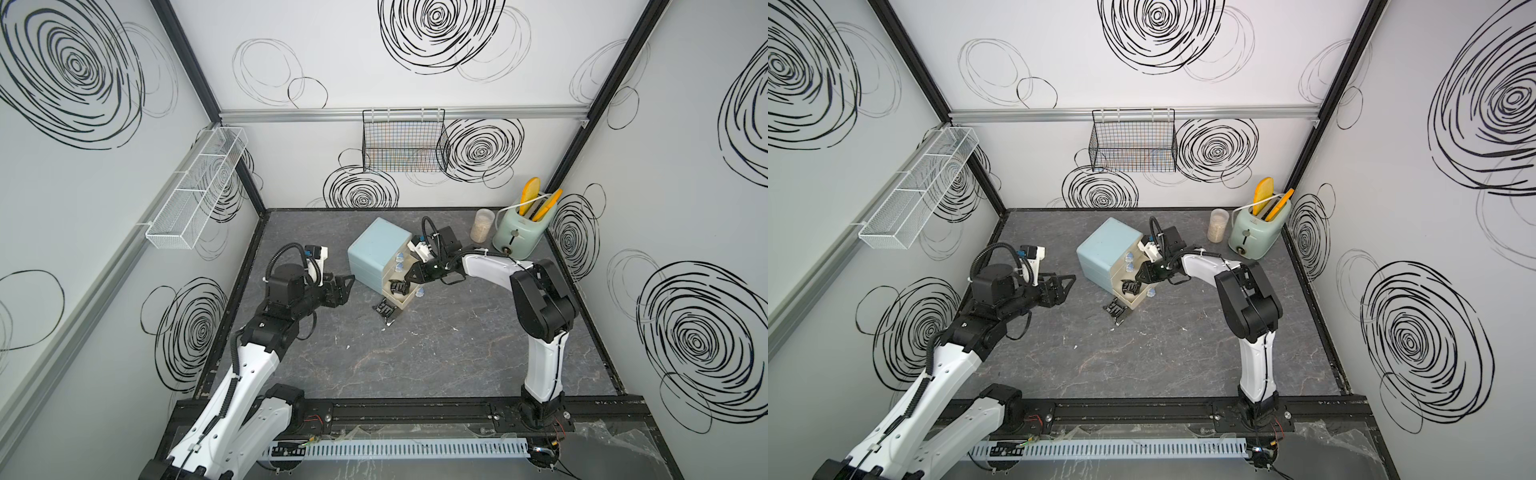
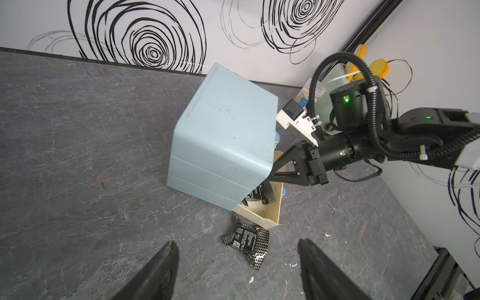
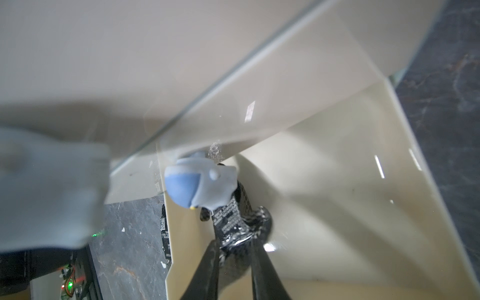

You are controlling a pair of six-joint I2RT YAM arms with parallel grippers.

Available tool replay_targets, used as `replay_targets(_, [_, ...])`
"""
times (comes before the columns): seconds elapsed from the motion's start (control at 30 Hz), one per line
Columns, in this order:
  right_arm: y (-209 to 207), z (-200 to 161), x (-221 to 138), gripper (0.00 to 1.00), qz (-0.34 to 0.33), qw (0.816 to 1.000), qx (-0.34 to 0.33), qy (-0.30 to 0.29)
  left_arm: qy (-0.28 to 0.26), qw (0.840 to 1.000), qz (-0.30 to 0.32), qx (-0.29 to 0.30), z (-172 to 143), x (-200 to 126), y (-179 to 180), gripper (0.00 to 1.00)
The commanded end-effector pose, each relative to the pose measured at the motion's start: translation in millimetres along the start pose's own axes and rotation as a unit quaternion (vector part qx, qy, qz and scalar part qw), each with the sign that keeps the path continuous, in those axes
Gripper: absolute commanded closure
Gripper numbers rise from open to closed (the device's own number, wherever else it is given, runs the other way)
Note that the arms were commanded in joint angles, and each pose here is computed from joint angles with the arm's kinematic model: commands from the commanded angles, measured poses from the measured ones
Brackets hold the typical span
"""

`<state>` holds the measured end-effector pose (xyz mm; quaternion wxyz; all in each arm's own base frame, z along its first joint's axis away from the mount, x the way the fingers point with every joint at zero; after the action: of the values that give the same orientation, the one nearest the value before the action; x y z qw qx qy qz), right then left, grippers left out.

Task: Place the cookies into the drawer by color
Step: Place the cookie in the drawer.

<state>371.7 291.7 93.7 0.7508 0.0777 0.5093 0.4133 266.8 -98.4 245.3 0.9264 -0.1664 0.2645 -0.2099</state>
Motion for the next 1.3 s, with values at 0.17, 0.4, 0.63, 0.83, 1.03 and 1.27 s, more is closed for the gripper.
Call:
replay_targets(0.17, [5, 13, -20, 0.61, -0.006, 0.999, -0.011, -0.031, -0.012, 1.000, -0.012, -0.011, 4, 3, 0, 0.23])
replay_targets(0.4, [22, 19, -72, 0.52, -0.017, 0.993, -0.037, -0.107, 0.007, 0.996, -0.020, -0.084, -20, 16, 6, 0.23])
replay_targets(0.63, [31, -5, -124, 0.49, -0.031, 0.984, -0.038, -0.174, 0.048, 0.992, -0.034, -0.108, -63, 40, 0, 0.23])
replay_targets(0.83, [33, -36, -144, 0.47, -0.043, 0.980, -0.020, -0.195, 0.085, 0.994, 0.002, -0.062, -100, 60, -8, 0.23])
replay_targets(1.03, [32, -59, -155, 0.45, -0.051, 0.976, -0.006, -0.212, 0.127, 0.992, 0.024, 0.005, -125, 80, -17, 0.21])
replay_targets(1.27, [24, -76, -157, 0.46, -0.062, 0.973, 0.011, -0.222, 0.166, 0.983, 0.037, 0.070, -142, 100, -21, 0.15])
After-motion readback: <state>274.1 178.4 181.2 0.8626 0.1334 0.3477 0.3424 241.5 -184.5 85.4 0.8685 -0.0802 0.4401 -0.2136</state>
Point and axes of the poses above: each gripper's point midway between its finger pads, its own x axis out along the fingers, its own y axis along the line the jaws close on, z = x × y, the point moved 3 cm from there along -x, back along the fingers, and after that the axes turned 2 degrees about -x, right-handed, at the moved point
